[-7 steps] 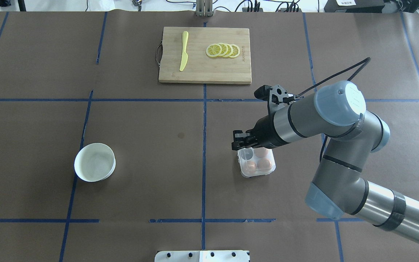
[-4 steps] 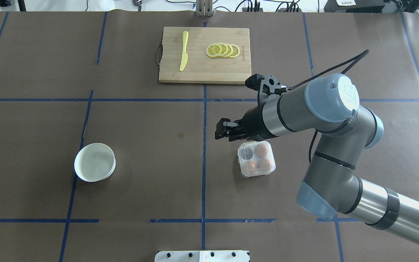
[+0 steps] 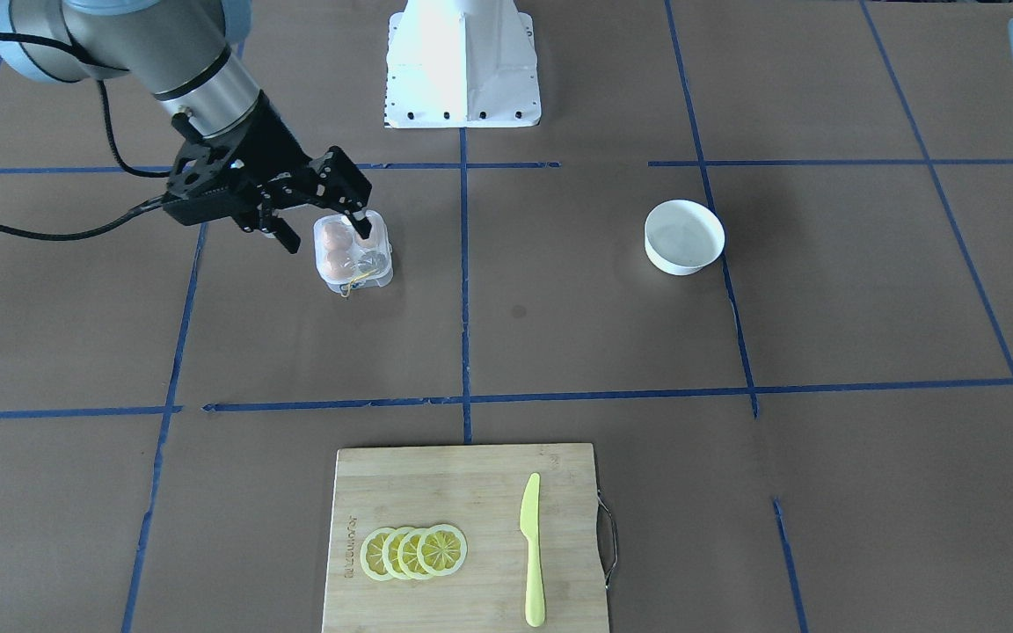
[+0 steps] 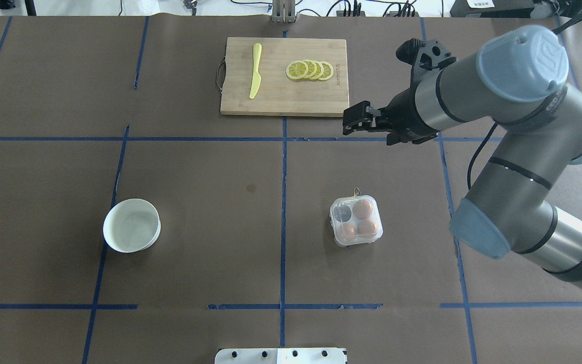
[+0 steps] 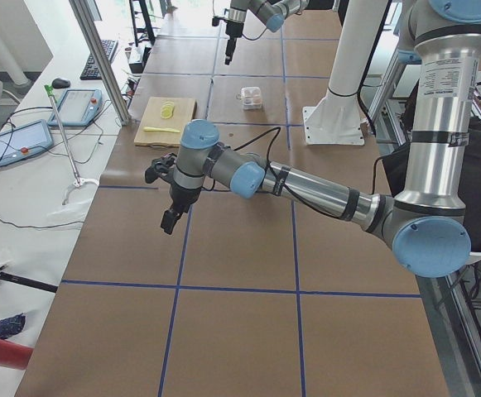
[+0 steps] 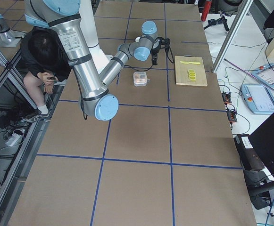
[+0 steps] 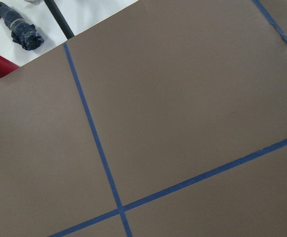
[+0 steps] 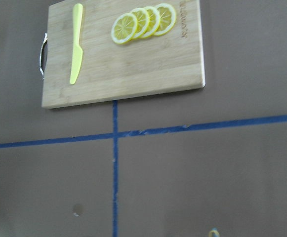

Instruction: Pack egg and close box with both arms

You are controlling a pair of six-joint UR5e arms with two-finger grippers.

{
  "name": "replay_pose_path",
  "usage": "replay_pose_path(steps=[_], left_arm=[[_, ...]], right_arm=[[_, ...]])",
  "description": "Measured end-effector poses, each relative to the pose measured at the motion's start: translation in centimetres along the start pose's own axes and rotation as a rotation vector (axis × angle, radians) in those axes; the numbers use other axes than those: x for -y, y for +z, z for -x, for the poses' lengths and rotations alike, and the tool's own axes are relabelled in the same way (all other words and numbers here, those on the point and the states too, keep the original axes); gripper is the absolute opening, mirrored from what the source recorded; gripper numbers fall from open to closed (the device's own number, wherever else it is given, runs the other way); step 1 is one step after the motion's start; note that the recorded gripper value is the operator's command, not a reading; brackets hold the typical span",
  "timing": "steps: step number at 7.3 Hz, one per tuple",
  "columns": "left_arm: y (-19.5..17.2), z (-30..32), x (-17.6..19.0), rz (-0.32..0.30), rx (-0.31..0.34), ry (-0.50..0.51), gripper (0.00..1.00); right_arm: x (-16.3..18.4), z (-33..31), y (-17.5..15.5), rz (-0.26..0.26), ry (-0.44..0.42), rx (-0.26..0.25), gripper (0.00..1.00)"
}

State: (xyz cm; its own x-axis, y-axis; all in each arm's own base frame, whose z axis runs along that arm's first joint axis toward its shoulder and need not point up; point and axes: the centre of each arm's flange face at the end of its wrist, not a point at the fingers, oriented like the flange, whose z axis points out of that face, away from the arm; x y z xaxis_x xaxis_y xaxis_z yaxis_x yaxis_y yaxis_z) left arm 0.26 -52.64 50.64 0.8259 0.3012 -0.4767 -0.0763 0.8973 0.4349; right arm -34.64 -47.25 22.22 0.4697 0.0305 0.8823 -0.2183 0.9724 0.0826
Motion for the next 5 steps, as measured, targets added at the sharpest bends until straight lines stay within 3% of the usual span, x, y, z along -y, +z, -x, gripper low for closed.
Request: replay_pose_path(steps=[2, 3, 4, 5], left_arm=[[0.2, 3.8, -1.5, 0.038, -0.010, 0.034, 1.00], [0.2, 6.0, -2.3, 0.059, -0.012, 0.052, 1.00], [0.0, 7.9, -3.3, 0.075, -0.037, 0.047, 1.00], [-0.1, 9.2, -4.5, 0.080, -0.086, 0.020, 1.00]], right_arm=[[4.9, -7.7, -2.3, 0.039, -0.174, -0.182, 1.00], [6.9, -13.7, -3.9, 0.087, -0.263, -0.240, 1.00], [8.5, -21.0, -6.2, 0.152, -0.320, -0.246, 1.00], [9.4, -28.5, -8.8, 0.196, -0.324, -0.222, 1.00]])
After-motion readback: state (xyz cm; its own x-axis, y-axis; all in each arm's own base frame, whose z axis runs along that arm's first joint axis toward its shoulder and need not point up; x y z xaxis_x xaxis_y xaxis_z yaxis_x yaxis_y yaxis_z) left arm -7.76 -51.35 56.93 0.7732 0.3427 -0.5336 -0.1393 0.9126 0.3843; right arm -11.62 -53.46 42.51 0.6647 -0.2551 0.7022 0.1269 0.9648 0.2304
